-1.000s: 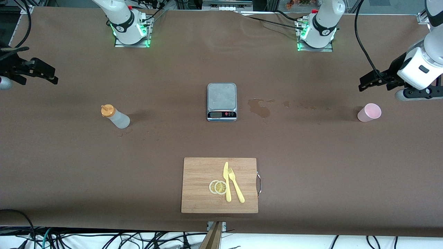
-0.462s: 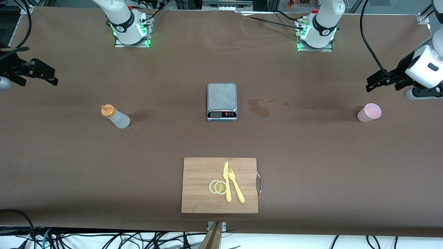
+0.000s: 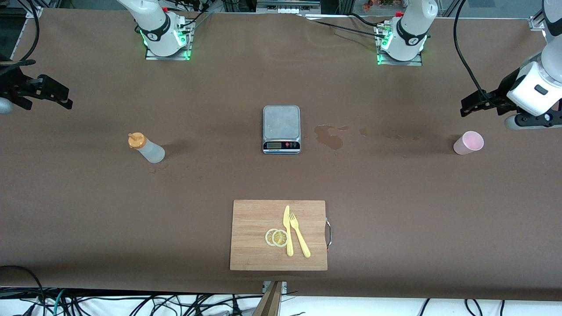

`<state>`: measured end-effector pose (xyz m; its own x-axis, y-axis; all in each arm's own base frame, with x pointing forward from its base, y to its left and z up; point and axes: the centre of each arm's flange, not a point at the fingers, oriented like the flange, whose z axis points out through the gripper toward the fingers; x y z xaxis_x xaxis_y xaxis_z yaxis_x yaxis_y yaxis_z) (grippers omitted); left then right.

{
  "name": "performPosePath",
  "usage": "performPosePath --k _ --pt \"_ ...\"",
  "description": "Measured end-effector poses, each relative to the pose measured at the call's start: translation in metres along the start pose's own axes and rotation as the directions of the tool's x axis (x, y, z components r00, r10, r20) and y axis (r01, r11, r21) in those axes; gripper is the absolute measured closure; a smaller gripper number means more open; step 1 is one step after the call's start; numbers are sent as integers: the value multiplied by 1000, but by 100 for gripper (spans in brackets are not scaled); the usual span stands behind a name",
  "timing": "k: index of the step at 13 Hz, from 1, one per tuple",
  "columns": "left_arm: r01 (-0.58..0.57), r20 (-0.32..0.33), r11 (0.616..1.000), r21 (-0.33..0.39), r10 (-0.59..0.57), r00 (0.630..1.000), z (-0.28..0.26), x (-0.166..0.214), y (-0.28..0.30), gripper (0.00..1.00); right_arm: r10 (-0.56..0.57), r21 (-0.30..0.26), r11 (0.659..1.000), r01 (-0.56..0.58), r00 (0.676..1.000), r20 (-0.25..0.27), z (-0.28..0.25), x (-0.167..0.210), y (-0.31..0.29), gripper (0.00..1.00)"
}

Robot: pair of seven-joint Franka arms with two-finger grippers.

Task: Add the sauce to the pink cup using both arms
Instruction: 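Move the left gripper toward the pink cup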

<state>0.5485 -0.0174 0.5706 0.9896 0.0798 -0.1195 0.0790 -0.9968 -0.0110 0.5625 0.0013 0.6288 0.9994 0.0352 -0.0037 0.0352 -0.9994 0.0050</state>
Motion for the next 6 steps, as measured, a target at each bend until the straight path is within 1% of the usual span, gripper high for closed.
performPosePath --k 4,6 --pt "7 30 1000 2 -7 1000 3 -2 -4 0 0 0 1000 0 1000 0 0 0 0 0" --pt "28 43 1000 -3 -28 999 6 -1 -26 0 0 0 1000 0 1000 0 0 0 0 0"
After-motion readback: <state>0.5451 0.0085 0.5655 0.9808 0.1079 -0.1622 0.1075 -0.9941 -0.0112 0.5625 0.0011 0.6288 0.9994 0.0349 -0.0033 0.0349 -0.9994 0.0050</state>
